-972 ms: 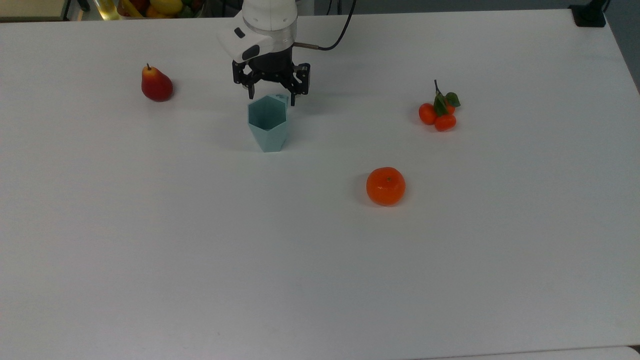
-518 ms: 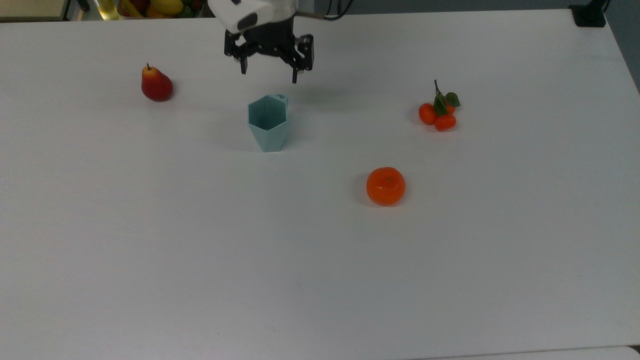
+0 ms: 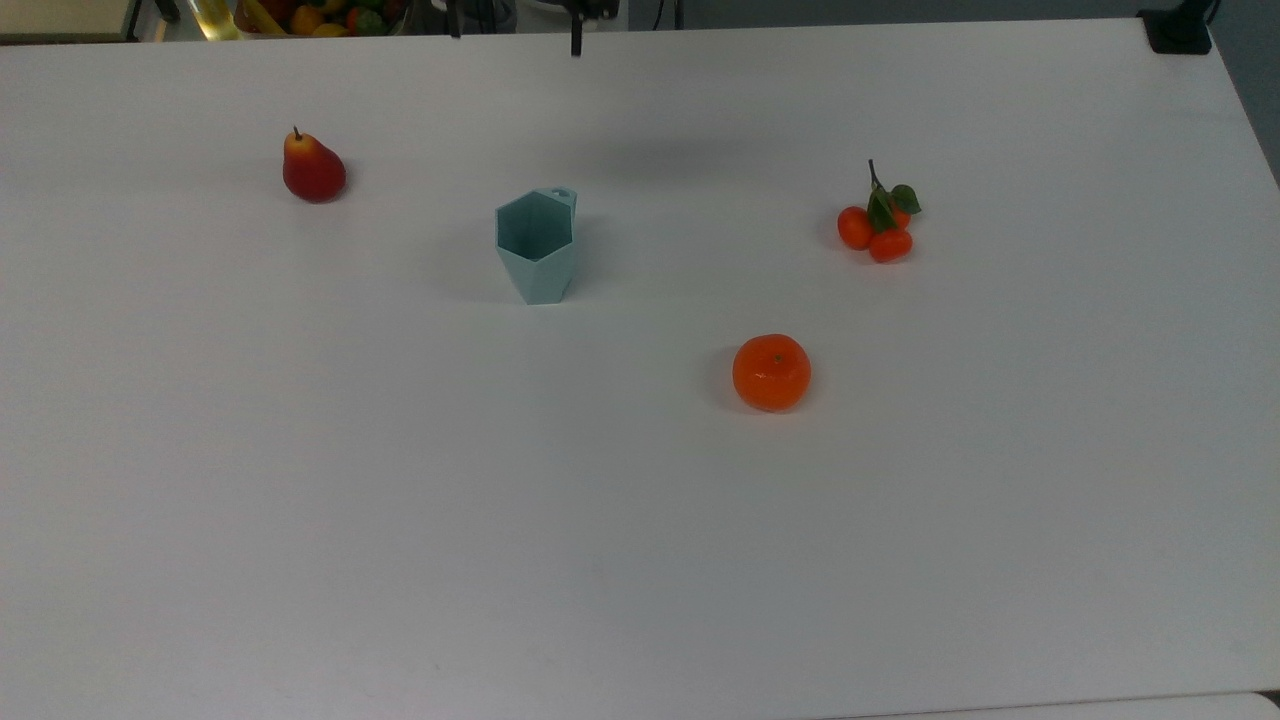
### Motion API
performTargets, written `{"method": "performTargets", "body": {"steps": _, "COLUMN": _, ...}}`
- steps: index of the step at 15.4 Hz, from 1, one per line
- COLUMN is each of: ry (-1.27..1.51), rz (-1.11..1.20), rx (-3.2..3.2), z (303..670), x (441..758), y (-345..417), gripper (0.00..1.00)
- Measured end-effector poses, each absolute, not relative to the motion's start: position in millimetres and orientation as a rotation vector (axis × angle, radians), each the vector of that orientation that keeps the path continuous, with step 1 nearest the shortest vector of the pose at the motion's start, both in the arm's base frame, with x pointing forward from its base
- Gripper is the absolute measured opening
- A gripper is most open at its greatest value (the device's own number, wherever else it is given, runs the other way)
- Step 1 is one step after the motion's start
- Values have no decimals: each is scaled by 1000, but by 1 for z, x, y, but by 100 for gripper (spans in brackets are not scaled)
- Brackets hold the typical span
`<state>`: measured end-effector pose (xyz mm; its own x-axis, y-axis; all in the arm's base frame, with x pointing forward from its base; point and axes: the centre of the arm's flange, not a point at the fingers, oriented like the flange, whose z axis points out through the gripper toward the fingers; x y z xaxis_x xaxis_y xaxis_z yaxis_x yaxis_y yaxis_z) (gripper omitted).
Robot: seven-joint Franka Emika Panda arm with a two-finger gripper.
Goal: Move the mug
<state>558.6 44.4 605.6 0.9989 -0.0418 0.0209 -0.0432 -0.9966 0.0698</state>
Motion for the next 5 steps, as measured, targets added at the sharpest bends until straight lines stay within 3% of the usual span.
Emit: {"method": "performTargets", "body": {"steps": 5, "ry": -33, "rz": 21, "rx": 3088, "z": 630, "x": 554, "y": 36, "gripper": 100}}
